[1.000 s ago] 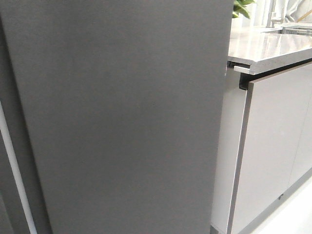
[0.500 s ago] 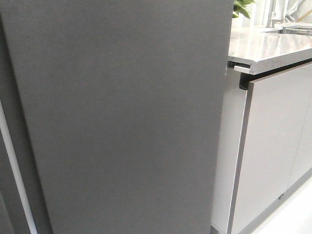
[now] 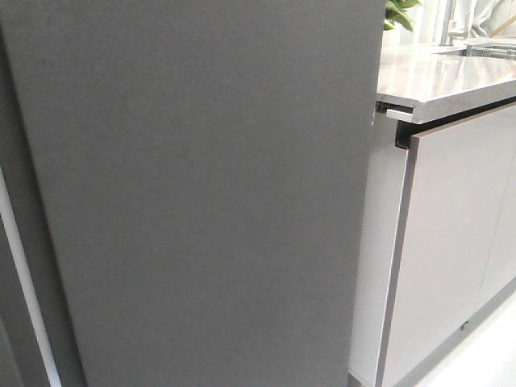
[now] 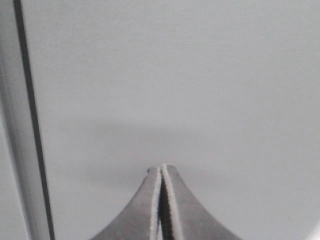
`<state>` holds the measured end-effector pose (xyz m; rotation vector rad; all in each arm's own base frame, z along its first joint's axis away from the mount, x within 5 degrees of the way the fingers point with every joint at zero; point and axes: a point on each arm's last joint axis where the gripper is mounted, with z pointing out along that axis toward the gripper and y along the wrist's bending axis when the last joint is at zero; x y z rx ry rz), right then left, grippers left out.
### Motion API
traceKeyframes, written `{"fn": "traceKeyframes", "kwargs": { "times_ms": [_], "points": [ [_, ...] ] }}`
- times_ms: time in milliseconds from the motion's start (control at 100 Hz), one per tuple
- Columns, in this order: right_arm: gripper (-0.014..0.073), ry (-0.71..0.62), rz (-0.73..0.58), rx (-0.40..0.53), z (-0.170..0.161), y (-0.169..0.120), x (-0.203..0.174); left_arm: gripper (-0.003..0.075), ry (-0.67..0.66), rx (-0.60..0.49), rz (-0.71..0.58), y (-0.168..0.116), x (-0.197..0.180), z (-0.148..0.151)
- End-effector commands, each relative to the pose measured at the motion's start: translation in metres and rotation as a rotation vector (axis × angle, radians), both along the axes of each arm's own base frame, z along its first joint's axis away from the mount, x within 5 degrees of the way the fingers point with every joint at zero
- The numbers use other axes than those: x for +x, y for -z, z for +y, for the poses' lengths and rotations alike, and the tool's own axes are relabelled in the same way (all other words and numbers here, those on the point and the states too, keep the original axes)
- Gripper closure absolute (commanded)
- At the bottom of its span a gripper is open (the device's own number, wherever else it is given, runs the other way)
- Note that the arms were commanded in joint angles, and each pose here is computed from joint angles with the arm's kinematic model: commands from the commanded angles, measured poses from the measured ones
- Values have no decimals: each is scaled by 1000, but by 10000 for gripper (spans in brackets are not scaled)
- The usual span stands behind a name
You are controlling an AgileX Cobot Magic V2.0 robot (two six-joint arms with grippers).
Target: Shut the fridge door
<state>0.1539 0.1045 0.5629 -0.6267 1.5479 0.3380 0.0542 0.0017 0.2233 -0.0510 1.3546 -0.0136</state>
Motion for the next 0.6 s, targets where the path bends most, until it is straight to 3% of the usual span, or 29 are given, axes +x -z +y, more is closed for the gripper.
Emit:
{"fn": "traceKeyframes", "kwargs": {
  "times_ms": [0,300,590],
  "points": [
    [639,46,-77,62,-25,-2,-29,740,1,-7,-48,5,0,0],
    [639,79,-55,115,-71,50,-95,740,1,-7,-48,5,0,0],
    [639,94,-65,121,-95,98,-129,740,1,-7,-48,5,0,0]
  ]
}}
